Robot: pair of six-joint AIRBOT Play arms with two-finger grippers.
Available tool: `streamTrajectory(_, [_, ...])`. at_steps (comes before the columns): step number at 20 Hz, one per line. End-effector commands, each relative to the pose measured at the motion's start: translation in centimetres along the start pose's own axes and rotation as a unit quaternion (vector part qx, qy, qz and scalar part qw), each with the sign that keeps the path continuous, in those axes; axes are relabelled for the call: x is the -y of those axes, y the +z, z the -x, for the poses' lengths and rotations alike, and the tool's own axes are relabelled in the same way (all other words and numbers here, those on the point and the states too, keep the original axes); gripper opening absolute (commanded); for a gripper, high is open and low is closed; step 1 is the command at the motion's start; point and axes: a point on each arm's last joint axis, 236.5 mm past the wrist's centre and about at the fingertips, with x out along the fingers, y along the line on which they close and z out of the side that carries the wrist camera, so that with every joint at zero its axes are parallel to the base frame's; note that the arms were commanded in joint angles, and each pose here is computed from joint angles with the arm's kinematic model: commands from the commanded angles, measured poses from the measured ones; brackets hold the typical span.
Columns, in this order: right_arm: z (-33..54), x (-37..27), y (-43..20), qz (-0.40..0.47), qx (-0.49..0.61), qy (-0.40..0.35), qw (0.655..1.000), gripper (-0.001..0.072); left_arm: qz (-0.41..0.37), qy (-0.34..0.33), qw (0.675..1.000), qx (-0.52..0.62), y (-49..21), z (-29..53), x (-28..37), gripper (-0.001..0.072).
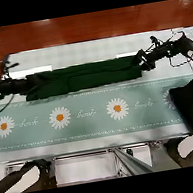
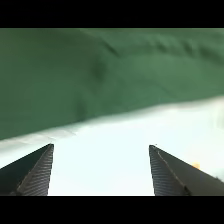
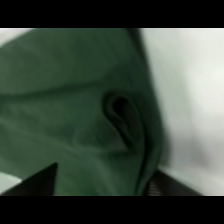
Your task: Fold the shirts.
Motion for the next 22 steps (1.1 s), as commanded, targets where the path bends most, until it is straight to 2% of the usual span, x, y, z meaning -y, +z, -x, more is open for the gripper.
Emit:
streamTrajectory(1, [-1.4,-1.9,-0.4,0.006,-0.004,0.016,1.0,0.0243,-0.048,-0.024,0.998,-0.018,-2.0,-3.4,4.3,0.07])
streamTrajectory(2, [-1.3,-2.0,-0.9,0.012,-0.016,0.019,1.0,0.0035,-0.053,-0.026,0.998,-0.02,-2.3,-4.3,4.9,0.069])
streamTrajectory(3, [-0.6,-2.1,-1.5,0.022,-0.027,0.022,0.999,0.0031,-0.054,-0.031,0.998,-0.023,-2.5,-5.1,5.4,0.0472])
streamTrajectory(4, [0.5,-2.0,-1.9,0.032,-0.033,0.021,0.999,0.0031,-0.054,-0.035,0.998,-0.027,-2.8,-5.5,5.8,0.006])
streamTrajectory(5, [2.0,-2.0,-2.3,0.046,-0.035,0.012,0.998,0.0031,-0.057,-0.04,0.997,-0.031,-2.9,-5.8,6.3,0.0018])
streamTrajectory(6, [3.6,-1.9,-2.6,0.061,-0.032,-0.003,0.998,0.0031,-0.064,-0.043,0.997,-0.031,-2.8,-5.9,6.8,0.0019])
streamTrajectory(8, [7.4,-2.3,-3.8,0.115,-0.018,-0.044,0.992,0.0031,-0.153,-0.06,0.986,-0.032,-3.0,-6.0,9.4,0.0018])
streamTrajectory(10, [10.7,-2.7,-5.6,0.145,0.008,-0.076,0.986,0.0031,-0.202,-0.067,0.977,-0.02,-3.1,-6.7,12.6,0.0017])
streamTrajectory(14, [15.4,-4.3,-11.8,0.179,0.071,-0.092,0.977,0.0031,-0.213,-0.076,0.974,0.013,-3.4,-10.8,18.0,0.0017])
streamTrajectory(18, [17.5,-4.4,-17.9,0.168,0.121,-0.104,0.973,0.0031,-0.222,-0.101,0.967,-0.068,-8.1,-17.3,22.4,0.0017])
streamTrajectory(22, [18.7,-5.3,-20.6,0.167,0.153,-0.096,0.969,0.0031,-0.213,-0.109,0.955,-0.176,-15.1,-22.4,24.8,0.0016])
